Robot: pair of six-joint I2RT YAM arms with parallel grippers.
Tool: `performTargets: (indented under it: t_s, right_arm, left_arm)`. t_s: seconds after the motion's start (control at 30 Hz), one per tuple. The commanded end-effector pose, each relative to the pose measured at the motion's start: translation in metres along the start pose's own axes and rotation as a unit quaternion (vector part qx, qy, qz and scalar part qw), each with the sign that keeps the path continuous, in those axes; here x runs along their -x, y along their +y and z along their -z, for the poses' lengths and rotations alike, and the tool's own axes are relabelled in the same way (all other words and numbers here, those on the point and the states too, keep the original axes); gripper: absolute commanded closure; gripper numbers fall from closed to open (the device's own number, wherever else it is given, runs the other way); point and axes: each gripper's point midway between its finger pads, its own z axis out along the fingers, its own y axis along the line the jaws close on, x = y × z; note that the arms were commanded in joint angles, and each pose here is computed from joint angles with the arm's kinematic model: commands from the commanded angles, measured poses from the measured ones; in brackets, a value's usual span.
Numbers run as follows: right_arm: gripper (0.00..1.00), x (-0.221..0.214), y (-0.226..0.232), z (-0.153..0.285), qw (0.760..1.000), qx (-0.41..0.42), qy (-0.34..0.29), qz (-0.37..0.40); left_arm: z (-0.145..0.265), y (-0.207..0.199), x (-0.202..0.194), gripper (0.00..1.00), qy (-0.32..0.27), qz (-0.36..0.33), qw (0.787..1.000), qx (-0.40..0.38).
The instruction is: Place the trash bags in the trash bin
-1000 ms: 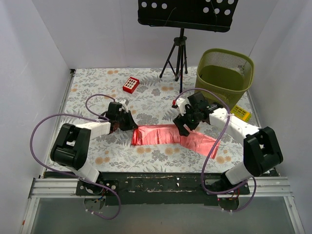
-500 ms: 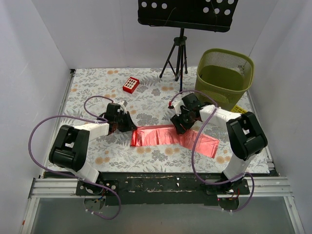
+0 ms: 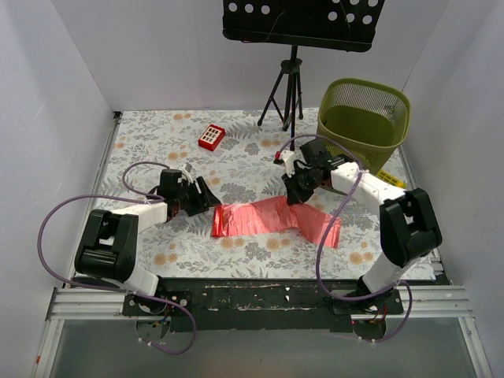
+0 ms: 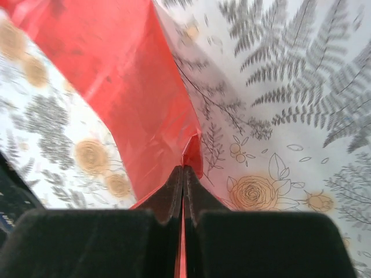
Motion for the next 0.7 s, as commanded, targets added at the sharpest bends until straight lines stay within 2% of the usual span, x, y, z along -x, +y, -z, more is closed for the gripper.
performTargets:
  t_s: [0.0, 0.4, 0.67]
  right_arm:
    - [0.99, 0.046, 0.034, 0.050, 0.997, 0.043, -0.068, 0.005]
    - [0.99, 0.078, 0.070, 0.115, 0.988, 0.072, -0.120, 0.062]
    - [0.99, 0.101, 0.080, 0.151, 0.981, 0.062, -0.150, 0.106]
  left_arm:
    - [0.009, 0.031, -0.049, 0.43, 0.062, 0.053, 0.996, 0.037]
    - [0.002, 0.035, -0.066, 0.45, 0.091, 0.076, 0.993, 0.028]
    - [-0.001, 0.033, -0.065, 0.45, 0.082, 0.075, 0.994, 0.013]
